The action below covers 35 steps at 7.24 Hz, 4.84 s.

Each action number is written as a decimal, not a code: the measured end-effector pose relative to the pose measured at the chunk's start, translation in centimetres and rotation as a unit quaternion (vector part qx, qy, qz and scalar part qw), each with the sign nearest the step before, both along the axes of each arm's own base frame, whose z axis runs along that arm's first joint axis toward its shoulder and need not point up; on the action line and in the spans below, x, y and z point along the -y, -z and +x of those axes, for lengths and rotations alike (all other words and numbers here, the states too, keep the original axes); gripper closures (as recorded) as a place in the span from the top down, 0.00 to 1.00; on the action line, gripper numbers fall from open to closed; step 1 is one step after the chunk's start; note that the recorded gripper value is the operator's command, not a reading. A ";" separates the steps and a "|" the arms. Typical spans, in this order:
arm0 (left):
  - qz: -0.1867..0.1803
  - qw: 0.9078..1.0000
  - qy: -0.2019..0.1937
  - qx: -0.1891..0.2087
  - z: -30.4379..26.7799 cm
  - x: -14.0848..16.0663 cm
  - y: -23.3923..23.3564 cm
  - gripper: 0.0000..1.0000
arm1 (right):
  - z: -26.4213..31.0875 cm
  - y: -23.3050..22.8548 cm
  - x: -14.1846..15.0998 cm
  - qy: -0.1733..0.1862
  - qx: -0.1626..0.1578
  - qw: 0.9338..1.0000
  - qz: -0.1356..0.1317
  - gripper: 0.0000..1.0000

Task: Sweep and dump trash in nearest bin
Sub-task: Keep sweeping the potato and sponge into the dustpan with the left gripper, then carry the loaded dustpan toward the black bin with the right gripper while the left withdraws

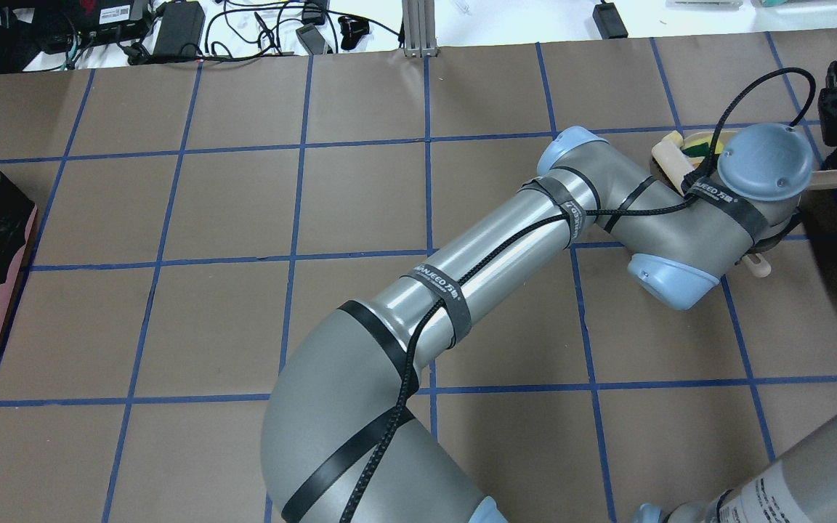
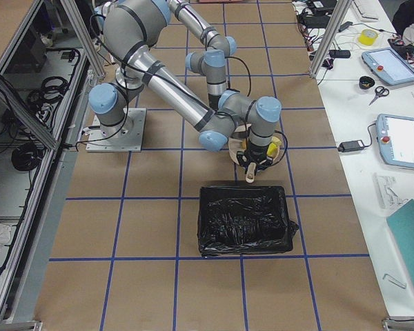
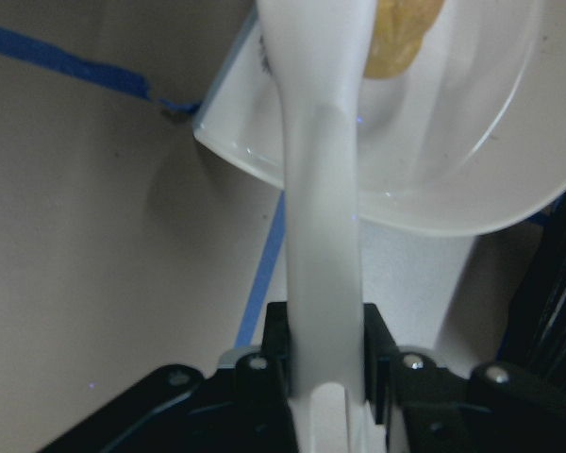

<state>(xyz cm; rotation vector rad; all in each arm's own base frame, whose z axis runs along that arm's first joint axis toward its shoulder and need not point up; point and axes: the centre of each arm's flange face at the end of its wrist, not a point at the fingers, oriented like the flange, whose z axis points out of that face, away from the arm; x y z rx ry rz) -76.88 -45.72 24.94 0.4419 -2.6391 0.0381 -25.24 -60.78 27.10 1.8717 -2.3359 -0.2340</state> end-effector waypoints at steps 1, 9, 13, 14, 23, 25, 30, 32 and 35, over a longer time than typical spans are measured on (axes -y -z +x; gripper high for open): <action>0.003 1.000 -0.004 -0.003 -0.5 -0.8 -0.2 0.00 | 0.0 0.0 0.0 0.000 0.000 1.000 0.000 0.00; -0.020 0.999 0.025 0.020 3.7 1.0 -2.6 0.00 | 0.5 0.5 0.2 -0.046 0.027 0.999 0.000 0.00; -0.067 0.992 0.056 0.091 10.2 9.4 1.0 0.00 | 0.6 0.6 0.3 -0.052 0.033 0.998 -0.001 0.00; -0.070 0.991 0.061 0.097 10.1 10.1 2.4 0.00 | 0.6 0.7 0.2 -0.051 0.033 0.998 -0.001 0.00; -0.062 0.992 0.103 0.041 3.8 7.3 4.9 0.00 | 0.6 0.3 0.2 -0.045 0.032 0.998 -0.004 0.00; -0.055 0.994 0.092 0.024 2.1 5.0 3.1 0.00 | 0.6 0.4 0.2 -0.045 0.032 0.998 -0.004 0.00; -0.065 0.993 0.097 0.015 2.7 4.5 -0.2 0.00 | 0.6 -0.4 0.1 -0.025 0.046 0.999 -0.011 0.00; -0.050 0.996 0.072 0.006 5.4 6.8 -3.5 0.00 | 0.1 -1.3 -0.3 -0.020 0.045 0.999 -0.016 0.00; -0.026 0.996 0.071 0.047 14.5 12.5 -8.9 0.00 | -1.5 -3.7 -2.2 0.009 0.106 0.994 -0.035 0.00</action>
